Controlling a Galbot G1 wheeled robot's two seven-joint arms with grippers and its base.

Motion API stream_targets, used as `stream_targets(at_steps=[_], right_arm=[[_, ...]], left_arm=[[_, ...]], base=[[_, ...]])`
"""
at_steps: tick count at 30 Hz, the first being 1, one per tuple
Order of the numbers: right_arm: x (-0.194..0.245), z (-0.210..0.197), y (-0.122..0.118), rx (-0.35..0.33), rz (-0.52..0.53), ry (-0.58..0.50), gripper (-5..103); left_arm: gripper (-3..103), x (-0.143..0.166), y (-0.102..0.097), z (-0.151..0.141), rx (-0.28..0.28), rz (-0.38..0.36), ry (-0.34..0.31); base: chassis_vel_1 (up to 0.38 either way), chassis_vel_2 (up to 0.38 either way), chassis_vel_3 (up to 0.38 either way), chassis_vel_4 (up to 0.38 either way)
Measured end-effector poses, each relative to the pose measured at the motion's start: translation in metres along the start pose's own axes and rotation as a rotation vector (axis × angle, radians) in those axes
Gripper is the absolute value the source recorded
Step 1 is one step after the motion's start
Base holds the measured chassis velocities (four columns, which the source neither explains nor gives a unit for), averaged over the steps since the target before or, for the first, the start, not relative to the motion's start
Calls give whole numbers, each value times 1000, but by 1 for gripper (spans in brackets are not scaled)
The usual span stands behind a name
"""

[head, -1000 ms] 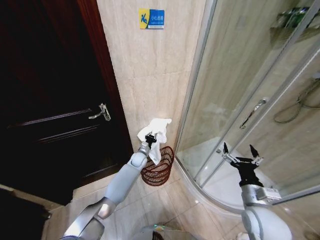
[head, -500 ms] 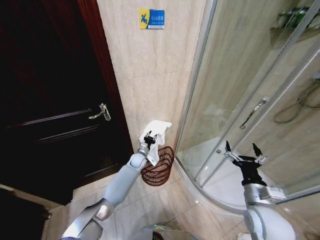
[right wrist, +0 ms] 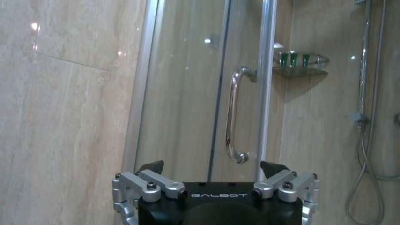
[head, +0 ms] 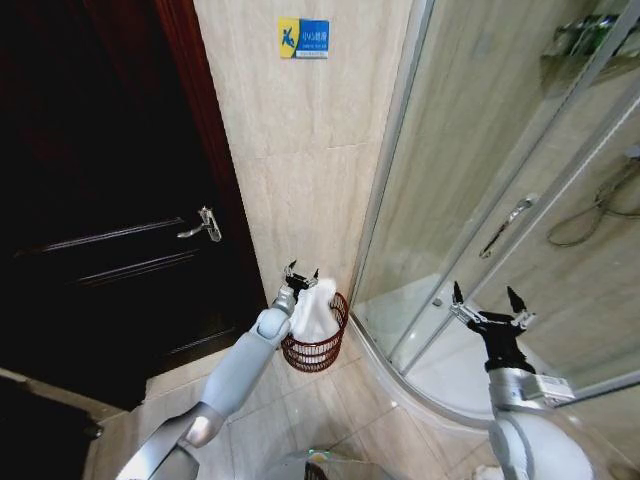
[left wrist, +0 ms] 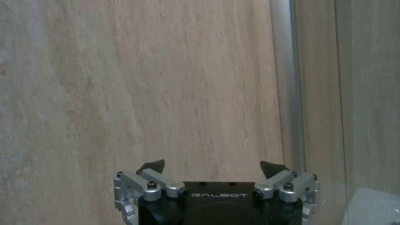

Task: Discard the used towel into the hamper.

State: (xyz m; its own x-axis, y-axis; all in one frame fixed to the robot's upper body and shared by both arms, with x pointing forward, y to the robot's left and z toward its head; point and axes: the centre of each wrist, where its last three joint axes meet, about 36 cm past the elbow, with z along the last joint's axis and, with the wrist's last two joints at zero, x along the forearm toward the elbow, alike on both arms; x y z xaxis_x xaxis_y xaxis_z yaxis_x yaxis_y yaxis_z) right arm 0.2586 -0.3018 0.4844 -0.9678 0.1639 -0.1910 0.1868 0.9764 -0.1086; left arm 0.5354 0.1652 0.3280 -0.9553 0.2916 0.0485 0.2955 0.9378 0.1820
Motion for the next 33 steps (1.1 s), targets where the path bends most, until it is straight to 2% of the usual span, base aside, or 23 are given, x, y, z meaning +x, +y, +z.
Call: stream_targets(at_steps=[4,12,14,15,18,19,23,33], right_arm=[[0,-2,0,-1,-1,-4,100],[1,-5,4,-7,-8,-4,100],[2,-4,4,-8,-8,0,100],[2,-4,4,-8,-8,0,100],[4,-3,4,-10,-12,6,100],[4,-3,4,-10,-12,6,100],[5,-1,6,-32,-16,15,100],[12,7,1,-42,-37,62,100]], left_arm=[[100,5,1,-3,7,-8,-4],[100,48,7,-20,73,-76,-2],[100,70,21,-24,90,-124,-14],[100,70,21,-24,90,-124,-14],[100,104,28,-28,105,-180,-22],[100,104,28,-28,105,-180,-22],[100,143,18,-36,145,-295,-20],[100,200,13,-34,215,-424,-3]], base=[[0,0,0,0],[0,0,0,0],[0,0,0,0],[0,0,0,0],[0,0,0,0],[0,0,0,0],[0,0,0,0],[0,0,0,0]])
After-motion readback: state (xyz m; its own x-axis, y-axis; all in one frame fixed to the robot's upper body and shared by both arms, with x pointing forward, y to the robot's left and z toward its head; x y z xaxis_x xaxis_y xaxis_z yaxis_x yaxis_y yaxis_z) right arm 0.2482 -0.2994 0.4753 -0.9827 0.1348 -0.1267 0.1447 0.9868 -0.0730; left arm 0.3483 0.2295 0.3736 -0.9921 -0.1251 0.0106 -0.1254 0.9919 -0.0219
